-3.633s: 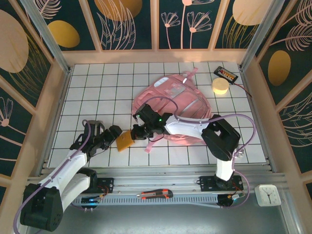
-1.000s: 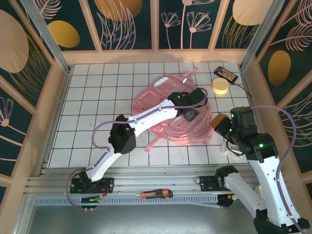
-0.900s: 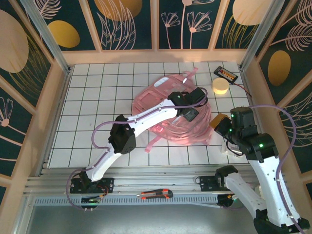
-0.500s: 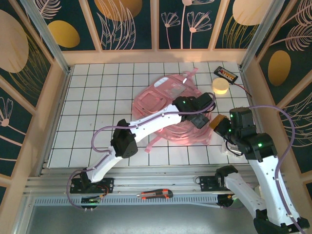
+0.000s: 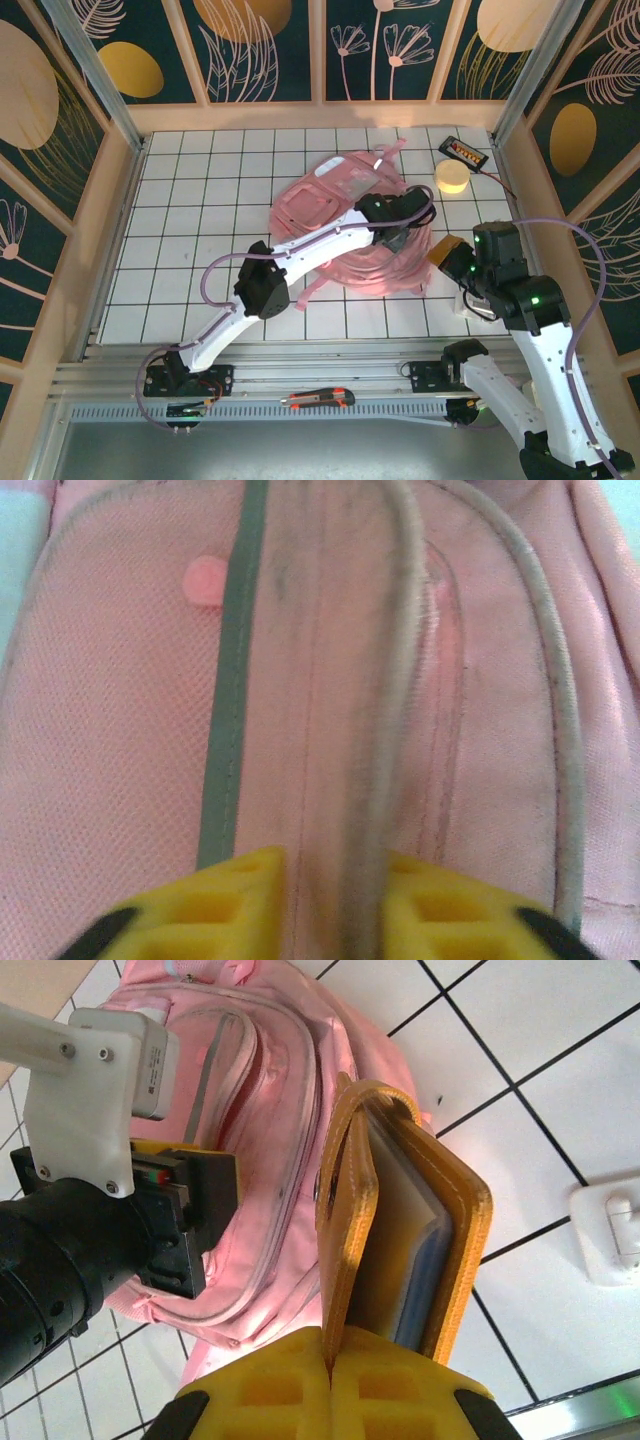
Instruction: Pack the student bag
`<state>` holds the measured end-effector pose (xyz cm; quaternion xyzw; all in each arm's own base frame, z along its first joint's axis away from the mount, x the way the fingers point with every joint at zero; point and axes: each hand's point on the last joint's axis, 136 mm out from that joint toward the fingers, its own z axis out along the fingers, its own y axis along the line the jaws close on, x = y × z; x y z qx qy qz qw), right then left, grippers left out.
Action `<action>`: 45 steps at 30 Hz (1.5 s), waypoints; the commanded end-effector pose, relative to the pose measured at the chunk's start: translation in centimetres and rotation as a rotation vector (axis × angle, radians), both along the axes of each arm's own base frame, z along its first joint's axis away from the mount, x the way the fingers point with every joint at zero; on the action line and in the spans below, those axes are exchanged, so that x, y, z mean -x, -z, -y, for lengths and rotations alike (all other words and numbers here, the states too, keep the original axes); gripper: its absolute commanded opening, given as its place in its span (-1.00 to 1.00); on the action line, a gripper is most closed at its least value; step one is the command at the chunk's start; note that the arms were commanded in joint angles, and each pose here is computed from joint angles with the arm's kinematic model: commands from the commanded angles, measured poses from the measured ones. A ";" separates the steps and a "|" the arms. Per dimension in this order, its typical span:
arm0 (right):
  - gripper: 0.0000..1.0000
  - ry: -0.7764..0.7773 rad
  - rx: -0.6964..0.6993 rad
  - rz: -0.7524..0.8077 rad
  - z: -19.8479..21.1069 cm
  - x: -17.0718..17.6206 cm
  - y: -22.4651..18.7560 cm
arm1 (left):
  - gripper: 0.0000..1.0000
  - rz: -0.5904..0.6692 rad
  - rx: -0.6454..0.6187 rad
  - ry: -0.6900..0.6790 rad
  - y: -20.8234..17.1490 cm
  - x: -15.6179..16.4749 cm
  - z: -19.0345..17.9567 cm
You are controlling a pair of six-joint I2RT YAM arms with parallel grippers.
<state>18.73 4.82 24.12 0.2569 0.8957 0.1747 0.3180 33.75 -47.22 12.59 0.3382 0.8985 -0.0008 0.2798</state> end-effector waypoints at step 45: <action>-0.57 -0.444 -0.321 0.065 -11.0 -16.0 4.2 | -1.00 -0.047 0.377 -0.045 -15.1 -0.9 -2.5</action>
